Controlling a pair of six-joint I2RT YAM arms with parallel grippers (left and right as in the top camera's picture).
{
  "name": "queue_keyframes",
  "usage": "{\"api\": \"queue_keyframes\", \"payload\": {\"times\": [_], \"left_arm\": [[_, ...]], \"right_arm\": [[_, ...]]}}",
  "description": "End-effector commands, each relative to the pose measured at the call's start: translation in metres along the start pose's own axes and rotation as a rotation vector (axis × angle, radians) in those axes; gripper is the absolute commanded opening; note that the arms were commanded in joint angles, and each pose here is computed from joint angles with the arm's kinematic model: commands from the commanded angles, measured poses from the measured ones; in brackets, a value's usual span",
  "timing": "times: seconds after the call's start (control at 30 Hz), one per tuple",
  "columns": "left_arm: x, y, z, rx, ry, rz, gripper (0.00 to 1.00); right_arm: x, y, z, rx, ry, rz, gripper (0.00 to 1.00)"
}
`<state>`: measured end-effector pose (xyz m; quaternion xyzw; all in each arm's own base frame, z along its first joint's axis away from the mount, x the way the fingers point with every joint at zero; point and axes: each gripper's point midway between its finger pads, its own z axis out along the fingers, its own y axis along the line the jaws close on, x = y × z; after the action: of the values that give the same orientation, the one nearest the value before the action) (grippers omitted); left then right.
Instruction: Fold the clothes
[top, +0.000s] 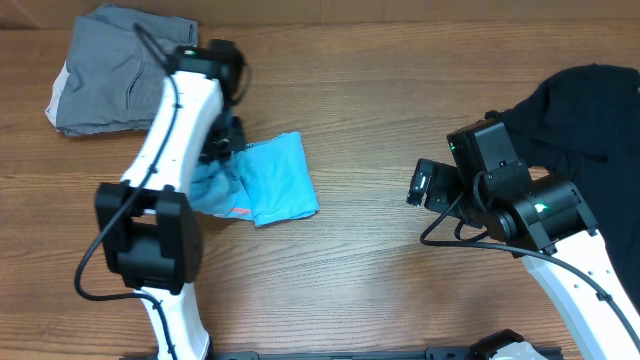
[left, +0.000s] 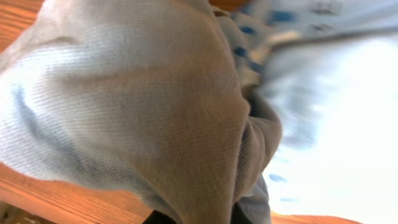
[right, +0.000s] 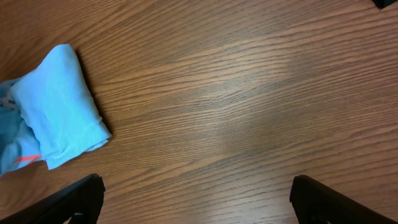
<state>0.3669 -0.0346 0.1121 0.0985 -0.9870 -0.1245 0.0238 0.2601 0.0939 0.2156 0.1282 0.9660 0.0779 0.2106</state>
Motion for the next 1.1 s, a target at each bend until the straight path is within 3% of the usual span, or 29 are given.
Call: {"api": "queue_keyframes", "payload": {"times": [0.0,0.13,0.33,0.4,0.47,0.6,0.67,0.9,1.07], "left_arm": [[0.004,-0.024,-0.012,-0.010,-0.043,0.054,0.04],[0.012,-0.055,-0.019,0.007,-0.080,0.126,0.08],[0.017,-0.085,-0.024,0.031,-0.126,0.186,0.22],[0.018,-0.091,-0.023,0.056,-0.125,0.187,0.28],[0.018,-0.097,-0.022,0.082,-0.117,0.187,0.43],[0.015,-0.110,-0.021,0.142,-0.121,0.187,0.45],[0.013,-0.118,-0.023,0.183,-0.130,0.189,0.56],[0.006,-0.132,-0.031,0.255,-0.166,0.191,0.56],[-0.003,-0.103,-0.040,0.215,-0.166,0.080,0.63]], "right_arm": [[-0.004,0.000,-0.001,0.003,-0.015,0.007,1.00],[-0.004,0.000,-0.001,0.002,-0.014,0.007,1.00],[-0.004,0.000,-0.001,0.002,-0.014,0.007,1.00],[-0.004,0.000,-0.001,0.003,-0.015,0.007,1.00],[-0.004,0.000,-0.001,0.002,-0.014,0.007,1.00],[-0.004,0.000,-0.001,0.003,-0.015,0.007,1.00],[-0.004,0.000,-0.001,0.002,-0.015,0.007,1.00],[-0.004,0.000,-0.001,0.003,-0.015,0.007,1.00],[-0.004,0.000,-0.001,0.003,-0.015,0.007,1.00]]}}
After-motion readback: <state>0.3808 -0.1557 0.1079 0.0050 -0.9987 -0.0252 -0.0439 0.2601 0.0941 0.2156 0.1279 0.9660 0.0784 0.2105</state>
